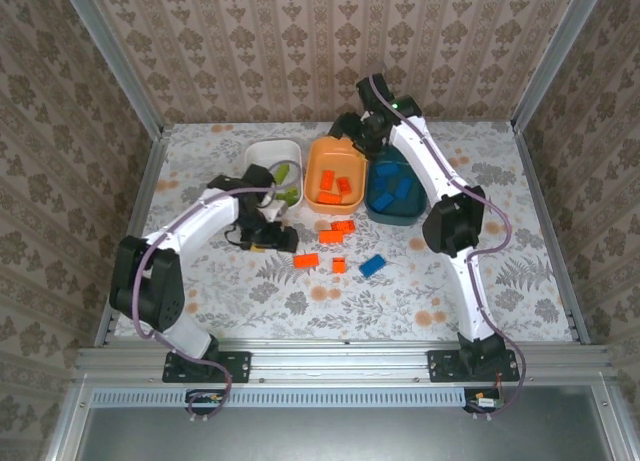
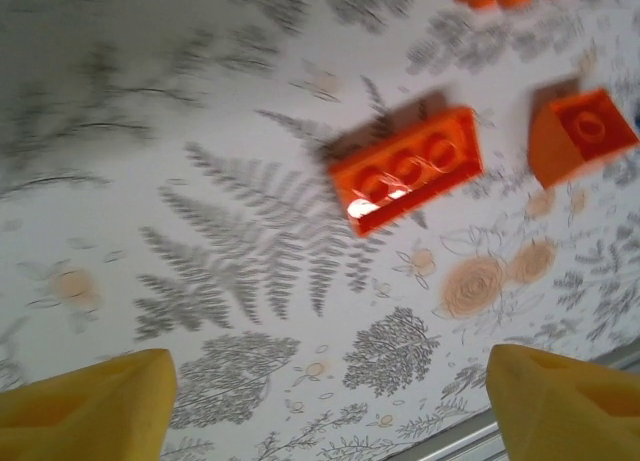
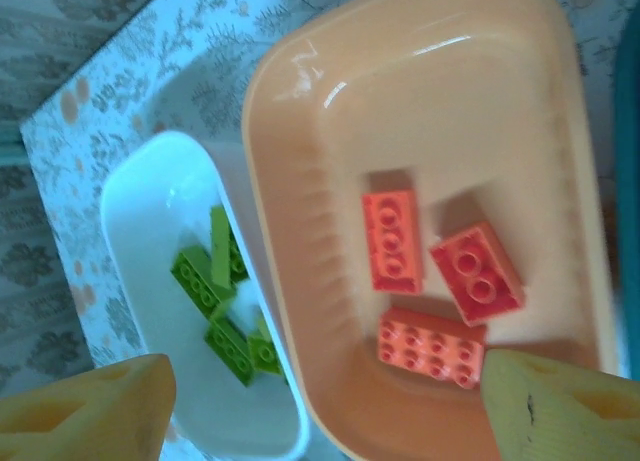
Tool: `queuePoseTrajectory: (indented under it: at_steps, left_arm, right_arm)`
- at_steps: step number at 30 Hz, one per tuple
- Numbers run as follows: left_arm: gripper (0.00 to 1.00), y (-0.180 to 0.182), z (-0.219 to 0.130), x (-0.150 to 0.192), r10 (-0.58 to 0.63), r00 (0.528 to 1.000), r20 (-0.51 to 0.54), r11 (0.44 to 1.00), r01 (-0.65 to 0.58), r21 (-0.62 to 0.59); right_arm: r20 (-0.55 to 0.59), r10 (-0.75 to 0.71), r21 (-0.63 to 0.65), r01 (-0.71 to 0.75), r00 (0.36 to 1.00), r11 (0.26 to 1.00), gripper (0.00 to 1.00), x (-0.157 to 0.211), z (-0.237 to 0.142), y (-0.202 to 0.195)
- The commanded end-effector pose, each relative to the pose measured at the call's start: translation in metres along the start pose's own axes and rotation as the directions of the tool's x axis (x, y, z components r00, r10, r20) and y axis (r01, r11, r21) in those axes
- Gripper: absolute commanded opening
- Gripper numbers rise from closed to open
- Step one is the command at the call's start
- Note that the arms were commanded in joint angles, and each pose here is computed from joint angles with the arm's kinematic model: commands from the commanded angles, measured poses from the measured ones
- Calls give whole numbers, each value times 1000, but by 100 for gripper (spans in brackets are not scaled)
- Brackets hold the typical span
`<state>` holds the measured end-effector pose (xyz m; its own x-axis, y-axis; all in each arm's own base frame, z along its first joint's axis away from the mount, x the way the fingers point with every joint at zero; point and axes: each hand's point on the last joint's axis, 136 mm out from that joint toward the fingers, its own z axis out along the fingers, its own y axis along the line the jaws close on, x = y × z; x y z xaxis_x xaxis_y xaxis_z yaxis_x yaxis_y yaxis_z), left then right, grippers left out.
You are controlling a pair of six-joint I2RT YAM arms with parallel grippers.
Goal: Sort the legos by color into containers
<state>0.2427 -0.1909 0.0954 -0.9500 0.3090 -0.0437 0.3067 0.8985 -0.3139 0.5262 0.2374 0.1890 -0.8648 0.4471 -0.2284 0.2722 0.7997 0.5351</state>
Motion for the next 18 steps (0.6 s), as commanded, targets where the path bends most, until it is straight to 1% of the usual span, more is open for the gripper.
queuePoseTrajectory:
  at_steps: [1, 3, 5, 8, 10, 12, 14, 16, 18]
  left_arm:
    - [89, -12, 22, 7, 15, 997, -71, 997, -20, -70]
    - [93, -22, 32, 7, 21, 996, -87, 996, -29, -90]
    - [99, -27, 42, 7, -1, 994, -109, 992, -13, -129]
    - [100, -31, 51, 6, -92, 987, -131, 982, 69, -174]
    - [100, -36, 56, 1, -133, 984, -117, 978, 112, -174]
    - [100, -42, 60, -5, -155, 983, -101, 975, 136, -176]
    - [100, -42, 65, -7, -193, 975, -107, 964, 168, -205]
    - [100, -44, 71, -7, -221, 969, -114, 955, 191, -226]
    - [100, -48, 77, -7, -240, 964, -119, 950, 208, -232]
  right_arm:
    - [-101, -153, 45, 159, 983, 986, 84, 35, -31, -16]
    - [-124, -202, 48, 210, 971, 977, 84, 48, -40, -27]
    - [-133, -244, 48, 252, 961, 967, 85, 59, -49, -38]
    - [-163, -269, 25, 277, 949, 961, 85, 76, -55, -51]
    - [-183, -278, -2, 282, 943, 959, 86, 88, -57, -56]
    - [-199, -284, -37, 283, 938, 958, 86, 98, -59, -57]
    - [-226, -291, -67, 283, 930, 957, 86, 109, -58, -60]
    - [-247, -300, -79, 289, 921, 954, 86, 116, -58, -65]
    - [-267, -271, -83, 258, 925, 962, 86, 122, -57, -72]
